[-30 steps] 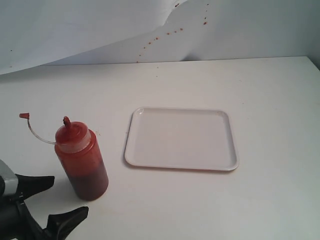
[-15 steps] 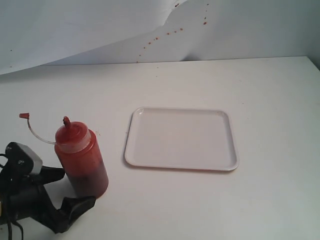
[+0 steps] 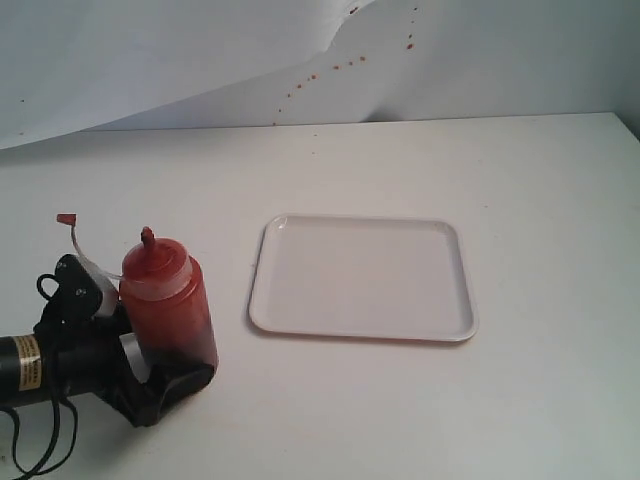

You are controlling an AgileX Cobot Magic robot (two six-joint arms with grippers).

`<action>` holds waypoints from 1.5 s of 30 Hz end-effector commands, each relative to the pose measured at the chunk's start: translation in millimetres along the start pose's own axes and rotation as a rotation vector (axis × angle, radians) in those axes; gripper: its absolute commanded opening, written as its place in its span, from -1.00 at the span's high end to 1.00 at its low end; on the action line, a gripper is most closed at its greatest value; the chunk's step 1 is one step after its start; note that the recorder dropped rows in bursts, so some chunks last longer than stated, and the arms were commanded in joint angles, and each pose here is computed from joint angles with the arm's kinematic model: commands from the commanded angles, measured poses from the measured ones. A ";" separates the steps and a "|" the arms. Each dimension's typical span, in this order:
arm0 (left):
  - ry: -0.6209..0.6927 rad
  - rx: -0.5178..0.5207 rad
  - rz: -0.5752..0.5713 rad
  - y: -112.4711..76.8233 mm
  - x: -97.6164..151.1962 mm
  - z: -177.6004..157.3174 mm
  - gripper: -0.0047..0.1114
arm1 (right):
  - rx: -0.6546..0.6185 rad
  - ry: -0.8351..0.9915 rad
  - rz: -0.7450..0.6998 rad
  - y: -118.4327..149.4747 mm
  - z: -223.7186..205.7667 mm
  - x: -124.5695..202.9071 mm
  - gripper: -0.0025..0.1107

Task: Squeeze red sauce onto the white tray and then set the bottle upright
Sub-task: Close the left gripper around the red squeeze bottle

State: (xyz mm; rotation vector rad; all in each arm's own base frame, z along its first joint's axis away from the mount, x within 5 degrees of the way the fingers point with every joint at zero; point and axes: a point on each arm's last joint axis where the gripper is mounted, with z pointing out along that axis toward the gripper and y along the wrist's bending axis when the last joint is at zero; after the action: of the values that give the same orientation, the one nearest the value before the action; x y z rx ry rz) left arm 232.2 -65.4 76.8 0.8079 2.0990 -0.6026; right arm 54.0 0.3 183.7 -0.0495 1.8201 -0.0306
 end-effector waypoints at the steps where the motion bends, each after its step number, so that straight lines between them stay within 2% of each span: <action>1: -0.041 0.027 0.017 2.8 -6.8 4.1 -0.89 | 0.005 -0.004 0.000 -0.2 -0.1 0.6 0.96; 10: -0.029 0.044 -0.004 12.0 -0.3 19.0 -0.89 | 0.005 -0.004 0.000 -0.2 -0.1 0.6 0.96; 21: -0.034 0.049 -0.010 11.8 1.4 20.5 -0.87 | 0.005 -0.004 0.000 -0.2 -0.1 0.6 0.96; 23: -0.036 0.050 -0.010 11.8 1.3 20.5 -0.81 | 0.005 -0.004 0.000 -0.2 -0.1 0.6 0.96; 25: -0.043 0.054 -0.008 11.4 0.7 20.4 -0.64 | 0.005 -0.004 0.000 -0.2 -0.1 0.6 0.96; 27: -0.053 0.067 -0.002 10.2 -0.2 20.3 -0.36 | 0.005 -0.004 0.000 -0.2 -0.1 0.6 0.96; 34: -0.049 0.082 0.031 8.8 0.2 20.2 0.92 | 0.005 -0.004 0.000 -0.2 -0.1 0.6 0.96; 45: -0.052 0.083 0.041 8.7 0.0 20.2 0.91 | 0.005 -0.004 0.000 -0.2 -0.1 0.6 0.96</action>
State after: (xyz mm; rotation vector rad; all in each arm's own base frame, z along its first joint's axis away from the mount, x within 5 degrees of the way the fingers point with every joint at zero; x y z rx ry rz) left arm 247.7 -71.9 63.1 0.8657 2.0314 -0.6812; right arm 54.0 0.3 183.7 -0.0495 1.8201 -0.0306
